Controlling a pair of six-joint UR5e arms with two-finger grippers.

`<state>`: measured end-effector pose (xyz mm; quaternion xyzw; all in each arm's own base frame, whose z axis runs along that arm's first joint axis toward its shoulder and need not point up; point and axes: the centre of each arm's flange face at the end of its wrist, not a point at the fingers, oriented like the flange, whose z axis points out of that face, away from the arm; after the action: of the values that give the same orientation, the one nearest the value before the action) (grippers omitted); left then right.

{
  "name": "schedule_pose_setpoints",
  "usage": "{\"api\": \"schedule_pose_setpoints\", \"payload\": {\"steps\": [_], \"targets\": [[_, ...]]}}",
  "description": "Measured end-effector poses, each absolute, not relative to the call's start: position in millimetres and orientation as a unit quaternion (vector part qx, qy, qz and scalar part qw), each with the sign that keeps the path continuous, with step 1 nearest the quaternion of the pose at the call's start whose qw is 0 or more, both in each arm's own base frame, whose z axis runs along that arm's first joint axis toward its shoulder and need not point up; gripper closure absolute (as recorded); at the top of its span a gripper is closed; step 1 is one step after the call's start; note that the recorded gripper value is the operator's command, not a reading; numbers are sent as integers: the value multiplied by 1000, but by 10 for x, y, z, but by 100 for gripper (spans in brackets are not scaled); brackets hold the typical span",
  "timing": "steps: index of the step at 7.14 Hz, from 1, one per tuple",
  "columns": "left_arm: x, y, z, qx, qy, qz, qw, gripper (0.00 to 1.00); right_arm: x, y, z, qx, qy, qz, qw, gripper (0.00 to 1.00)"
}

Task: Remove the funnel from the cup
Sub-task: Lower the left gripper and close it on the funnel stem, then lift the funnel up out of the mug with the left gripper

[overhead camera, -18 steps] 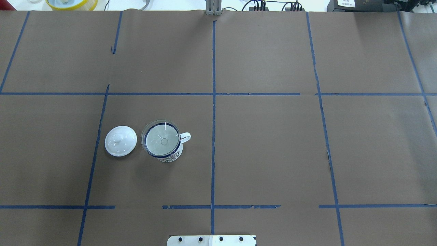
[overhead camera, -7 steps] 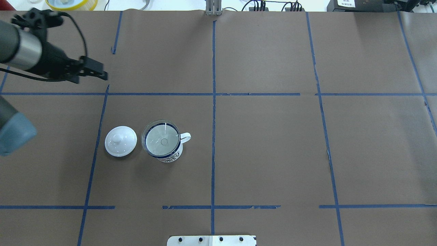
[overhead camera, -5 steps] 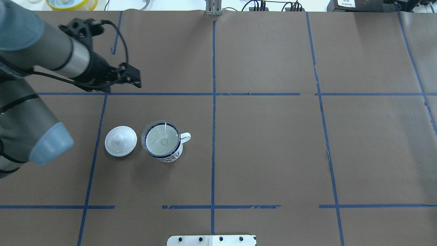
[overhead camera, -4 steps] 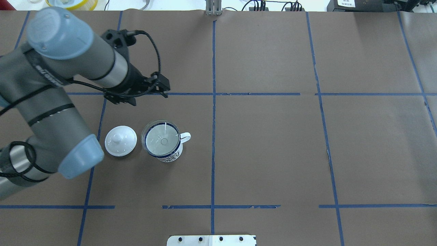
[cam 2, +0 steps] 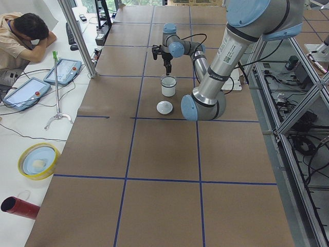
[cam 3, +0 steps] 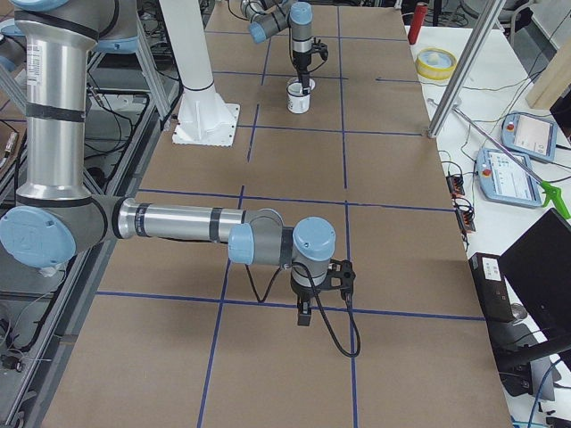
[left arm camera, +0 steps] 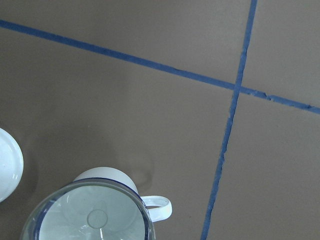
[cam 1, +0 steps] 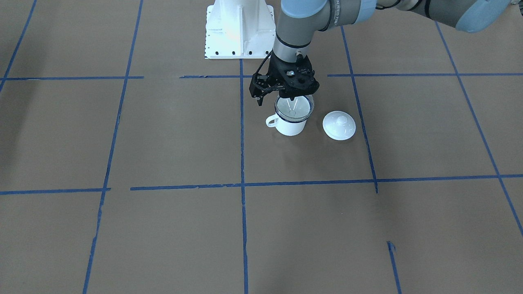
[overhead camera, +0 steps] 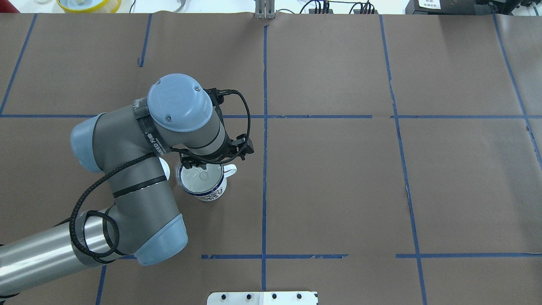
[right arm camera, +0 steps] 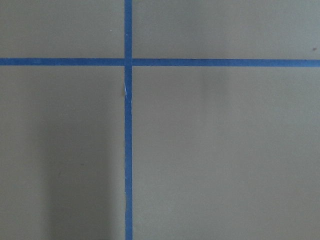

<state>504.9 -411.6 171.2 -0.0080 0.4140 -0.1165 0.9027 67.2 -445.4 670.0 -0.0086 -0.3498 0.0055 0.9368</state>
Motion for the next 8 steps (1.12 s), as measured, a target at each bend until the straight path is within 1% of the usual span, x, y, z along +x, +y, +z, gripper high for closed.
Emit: {"api": "schedule_pose_setpoints", "payload": {"steps": [1,2,3,4,8], "targets": [[5093,-4109,1775,-8,408,-115,906,18,671,-4454,6700,-9,-350,6,937,0],[5119,-4105,1812,-9,405,-114,907,18,671,-4454,6700,-9,-350,6,937,0],[5143,-4109,1840,-10,402,-113,909,22,672,-4456,6699,-8,-350,5,937,0],[5163,-4117,1868,-11,399,-112,910,99,671,-4457,6698,-8,-350,5,937,0],[5135,-4099,1840,-8,400,-106,910,100,672,-4454,6700,-9,-350,6,937,0]]}}
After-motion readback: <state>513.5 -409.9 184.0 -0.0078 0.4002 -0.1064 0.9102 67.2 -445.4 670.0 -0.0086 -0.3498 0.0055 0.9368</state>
